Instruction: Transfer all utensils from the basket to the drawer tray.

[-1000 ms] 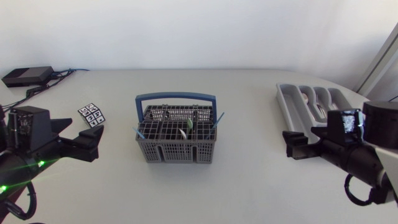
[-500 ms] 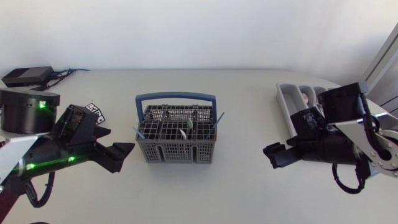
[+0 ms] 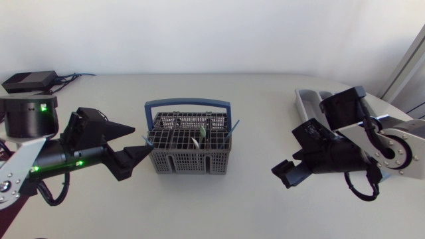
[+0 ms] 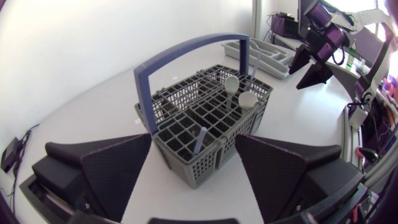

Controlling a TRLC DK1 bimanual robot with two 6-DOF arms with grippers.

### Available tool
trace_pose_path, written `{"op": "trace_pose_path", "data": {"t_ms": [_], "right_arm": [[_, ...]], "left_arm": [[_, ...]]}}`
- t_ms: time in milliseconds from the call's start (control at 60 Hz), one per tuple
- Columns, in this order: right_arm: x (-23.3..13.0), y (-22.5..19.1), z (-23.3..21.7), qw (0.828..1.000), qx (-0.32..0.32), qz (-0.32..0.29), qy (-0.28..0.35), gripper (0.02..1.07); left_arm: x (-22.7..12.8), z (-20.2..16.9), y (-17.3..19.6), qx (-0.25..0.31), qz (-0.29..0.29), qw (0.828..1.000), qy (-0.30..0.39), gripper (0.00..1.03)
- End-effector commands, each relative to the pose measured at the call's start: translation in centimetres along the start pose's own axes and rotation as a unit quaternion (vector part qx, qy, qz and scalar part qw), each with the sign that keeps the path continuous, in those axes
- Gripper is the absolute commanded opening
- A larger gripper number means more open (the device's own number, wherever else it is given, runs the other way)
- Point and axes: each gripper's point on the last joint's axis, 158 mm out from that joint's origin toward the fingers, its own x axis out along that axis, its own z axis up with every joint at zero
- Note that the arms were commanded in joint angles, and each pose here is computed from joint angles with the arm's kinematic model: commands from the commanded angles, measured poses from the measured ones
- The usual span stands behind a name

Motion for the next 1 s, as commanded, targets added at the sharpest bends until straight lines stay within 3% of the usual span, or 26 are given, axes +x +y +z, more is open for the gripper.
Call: {"op": "trace_pose_path", "data": {"t_ms": [0, 83, 317, 533, 767, 983], "right_arm": [[0.2, 0.4, 0.2, 1.000, -0.012, 0.006, 0.004, 1.02], [0.2, 0.4, 0.2, 1.000, -0.011, 0.006, 0.005, 1.02], [0.3, 0.6, 0.2, 1.000, -0.013, 0.008, 0.005, 1.02], [0.3, 1.2, 0.3, 1.000, -0.023, 0.012, 0.004, 1.02], [0.0, 1.7, 0.7, 0.999, -0.032, 0.013, -0.003, 1.02], [-1.5, 2.8, 2.7, 0.998, -0.054, 0.018, -0.040, 1.02]], "left_arm": [[0.4, -0.9, -0.6, 0.011, -0.006, 1.000, -0.007, 0.85], [1.0, -1.2, -0.4, 0.009, -0.007, 1.000, -0.002, 0.81], [2.1, -1.5, 0.1, 0.004, -0.008, 1.000, 0.003, 0.51], [2.2, -1.1, 0.4, 0.003, -0.004, 1.000, -0.003, 0.41], [2.3, -0.6, -0.3, 0.014, -0.014, 1.000, -0.009, 0.07], [2.0, 0.7, -0.2, 0.013, -0.020, 0.999, -0.023, 0.04]]}}
